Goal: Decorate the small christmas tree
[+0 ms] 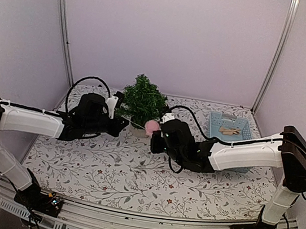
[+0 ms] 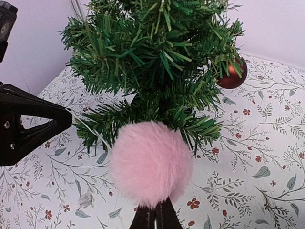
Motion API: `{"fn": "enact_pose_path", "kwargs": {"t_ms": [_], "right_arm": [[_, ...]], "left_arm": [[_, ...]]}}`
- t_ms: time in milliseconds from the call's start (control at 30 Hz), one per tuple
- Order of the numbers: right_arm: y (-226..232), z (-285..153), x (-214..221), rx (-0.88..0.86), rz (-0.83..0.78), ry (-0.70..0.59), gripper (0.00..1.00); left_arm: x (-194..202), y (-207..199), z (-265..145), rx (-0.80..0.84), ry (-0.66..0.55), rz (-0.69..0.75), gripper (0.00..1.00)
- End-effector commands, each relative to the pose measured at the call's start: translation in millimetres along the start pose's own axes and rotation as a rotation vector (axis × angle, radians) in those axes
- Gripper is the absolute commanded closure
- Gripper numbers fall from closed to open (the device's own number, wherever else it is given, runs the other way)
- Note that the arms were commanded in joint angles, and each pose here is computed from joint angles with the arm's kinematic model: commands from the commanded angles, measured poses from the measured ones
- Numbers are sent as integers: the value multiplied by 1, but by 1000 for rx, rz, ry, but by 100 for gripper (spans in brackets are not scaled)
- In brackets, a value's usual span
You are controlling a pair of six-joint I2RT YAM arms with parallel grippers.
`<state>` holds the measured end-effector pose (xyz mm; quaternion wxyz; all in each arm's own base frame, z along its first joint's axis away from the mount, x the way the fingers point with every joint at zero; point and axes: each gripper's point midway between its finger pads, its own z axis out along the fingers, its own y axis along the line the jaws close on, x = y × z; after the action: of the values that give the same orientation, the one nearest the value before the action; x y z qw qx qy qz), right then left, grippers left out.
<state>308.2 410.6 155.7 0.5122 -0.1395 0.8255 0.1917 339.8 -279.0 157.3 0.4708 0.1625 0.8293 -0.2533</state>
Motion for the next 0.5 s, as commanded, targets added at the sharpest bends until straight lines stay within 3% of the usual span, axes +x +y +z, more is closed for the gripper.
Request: {"fn": "enact_pose_path", "kwargs": {"t_ms": [0,467], "right_arm": [[-10,0,12,40,-4,27,100],[-13,0,18,48,-3,44,100]], "left_arm": [[-2,18,-4,-61,-16,-18,100],[5,32,-3,-95,-9,-49,100]]}}
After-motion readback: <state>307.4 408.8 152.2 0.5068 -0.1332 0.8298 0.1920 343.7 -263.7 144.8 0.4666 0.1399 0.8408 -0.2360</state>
